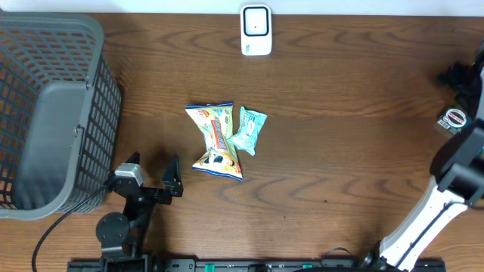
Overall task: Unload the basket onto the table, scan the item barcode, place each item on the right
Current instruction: 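Carry the tin to the right table edge and release it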
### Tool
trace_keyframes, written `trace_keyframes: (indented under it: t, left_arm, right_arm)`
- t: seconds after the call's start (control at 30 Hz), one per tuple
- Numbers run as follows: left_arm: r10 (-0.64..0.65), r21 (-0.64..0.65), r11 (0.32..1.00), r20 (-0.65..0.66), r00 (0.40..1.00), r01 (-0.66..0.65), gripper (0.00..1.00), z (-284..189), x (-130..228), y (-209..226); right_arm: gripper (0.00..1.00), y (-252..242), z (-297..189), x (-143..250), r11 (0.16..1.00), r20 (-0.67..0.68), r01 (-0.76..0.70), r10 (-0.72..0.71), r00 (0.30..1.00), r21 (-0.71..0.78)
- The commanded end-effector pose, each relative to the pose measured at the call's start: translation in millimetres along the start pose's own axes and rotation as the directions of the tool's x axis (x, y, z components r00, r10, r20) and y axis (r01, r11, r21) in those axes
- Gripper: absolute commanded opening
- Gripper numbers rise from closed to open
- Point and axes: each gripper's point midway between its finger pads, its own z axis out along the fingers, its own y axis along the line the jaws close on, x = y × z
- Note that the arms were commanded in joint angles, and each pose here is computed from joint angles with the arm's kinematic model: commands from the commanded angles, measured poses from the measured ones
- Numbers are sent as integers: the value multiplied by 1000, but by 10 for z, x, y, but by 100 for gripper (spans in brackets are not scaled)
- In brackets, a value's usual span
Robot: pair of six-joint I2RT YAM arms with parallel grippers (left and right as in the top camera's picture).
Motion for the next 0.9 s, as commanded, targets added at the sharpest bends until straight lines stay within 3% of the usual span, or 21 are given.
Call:
trace_keyframes:
  t: [0.0,0.2,0.4,0.63,0.77,0.87]
  left_arm:
    - [-11,0,1000,-45,999,11,98,10,155,22]
    - [-11,0,1000,-45,999,11,98,10,155,22]
    - [-11,0,1000,-45,999,11,98,10,155,22]
    - [-11,0,1000,-45,999,11,98,10,155,22]
    - [-11,0,1000,-45,999,11,98,10,155,22]
    - [-11,0,1000,-45,999,11,98,10,155,22]
  right_arm:
    - [99,632,-863,346,962,16,102,-102,995,-255]
    - [96,1176,-1262,1503,898,-111,300,-351,930,-322]
    - [94,1623,-1187,2763,799,-171,520,-581,795,-301]
    - [93,1854,-884,3712,764,-29,641,-644,764,-68]
    - [93,2022,-745,4149,721,54,692,-690,721,-33]
    - [86,2124,-575,4480,725,72,687,-684,726,-40]
